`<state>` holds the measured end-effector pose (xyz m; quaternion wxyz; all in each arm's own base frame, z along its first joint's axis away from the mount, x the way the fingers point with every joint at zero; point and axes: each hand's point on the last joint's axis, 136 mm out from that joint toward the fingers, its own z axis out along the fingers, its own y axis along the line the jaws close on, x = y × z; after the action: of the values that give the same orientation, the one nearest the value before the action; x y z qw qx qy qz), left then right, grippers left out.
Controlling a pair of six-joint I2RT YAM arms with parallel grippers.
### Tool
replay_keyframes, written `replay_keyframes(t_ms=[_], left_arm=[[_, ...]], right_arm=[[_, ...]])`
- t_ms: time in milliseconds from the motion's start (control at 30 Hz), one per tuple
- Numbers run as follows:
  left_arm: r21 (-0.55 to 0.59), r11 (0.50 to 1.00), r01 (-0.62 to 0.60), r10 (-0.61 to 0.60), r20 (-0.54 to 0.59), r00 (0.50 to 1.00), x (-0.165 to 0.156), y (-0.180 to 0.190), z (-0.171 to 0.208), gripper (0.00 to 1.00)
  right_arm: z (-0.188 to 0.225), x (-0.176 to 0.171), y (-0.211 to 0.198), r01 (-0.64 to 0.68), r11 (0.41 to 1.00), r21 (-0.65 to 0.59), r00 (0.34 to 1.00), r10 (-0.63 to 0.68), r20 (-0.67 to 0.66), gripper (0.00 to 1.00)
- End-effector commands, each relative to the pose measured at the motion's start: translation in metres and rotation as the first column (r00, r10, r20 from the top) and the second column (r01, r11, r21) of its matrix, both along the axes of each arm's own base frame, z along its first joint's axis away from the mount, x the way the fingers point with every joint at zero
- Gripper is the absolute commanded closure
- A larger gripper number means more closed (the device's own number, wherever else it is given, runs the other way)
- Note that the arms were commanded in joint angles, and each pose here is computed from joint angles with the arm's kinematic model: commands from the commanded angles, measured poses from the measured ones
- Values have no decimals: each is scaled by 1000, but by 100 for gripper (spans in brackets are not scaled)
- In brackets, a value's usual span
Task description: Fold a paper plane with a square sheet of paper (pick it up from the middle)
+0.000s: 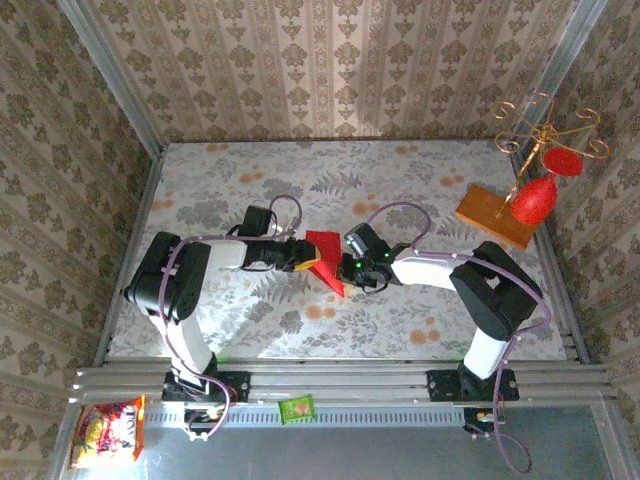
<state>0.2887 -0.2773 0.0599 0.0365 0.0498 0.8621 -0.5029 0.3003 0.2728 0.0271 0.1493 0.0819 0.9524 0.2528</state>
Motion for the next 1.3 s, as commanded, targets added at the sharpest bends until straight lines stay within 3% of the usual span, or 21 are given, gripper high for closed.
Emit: replay_keyframes(t_ms=[0, 467, 800, 1000, 1100, 1267], left_arm=[[27, 999, 41, -42, 17, 999, -1, -4, -3, 64], [5, 999, 49, -49, 31, 998, 3, -7, 1, 68], [48, 998, 33, -35, 47, 998, 6, 2, -1, 91], [110, 992, -62, 55, 66, 996, 14, 17, 0, 92], [151, 980, -126, 116, 75, 990, 18, 26, 0, 92], [196, 955, -221, 210, 76, 975, 23, 35, 0, 91]], right_arm=[[-6, 3, -7, 10, 999, -44, 1000, -10, -3, 85], [-6, 4, -11, 13, 998, -55, 1000, -13, 0, 85], [6, 7, -15, -20, 997, -79, 998, 24, 54, 84], [40, 13, -33, -60, 987, -152, 967, 96, 238, 64], [53, 16, -47, -40, 976, -212, 939, 109, 325, 46], [62, 16, -55, -50, 952, -302, 887, 181, 424, 37]])
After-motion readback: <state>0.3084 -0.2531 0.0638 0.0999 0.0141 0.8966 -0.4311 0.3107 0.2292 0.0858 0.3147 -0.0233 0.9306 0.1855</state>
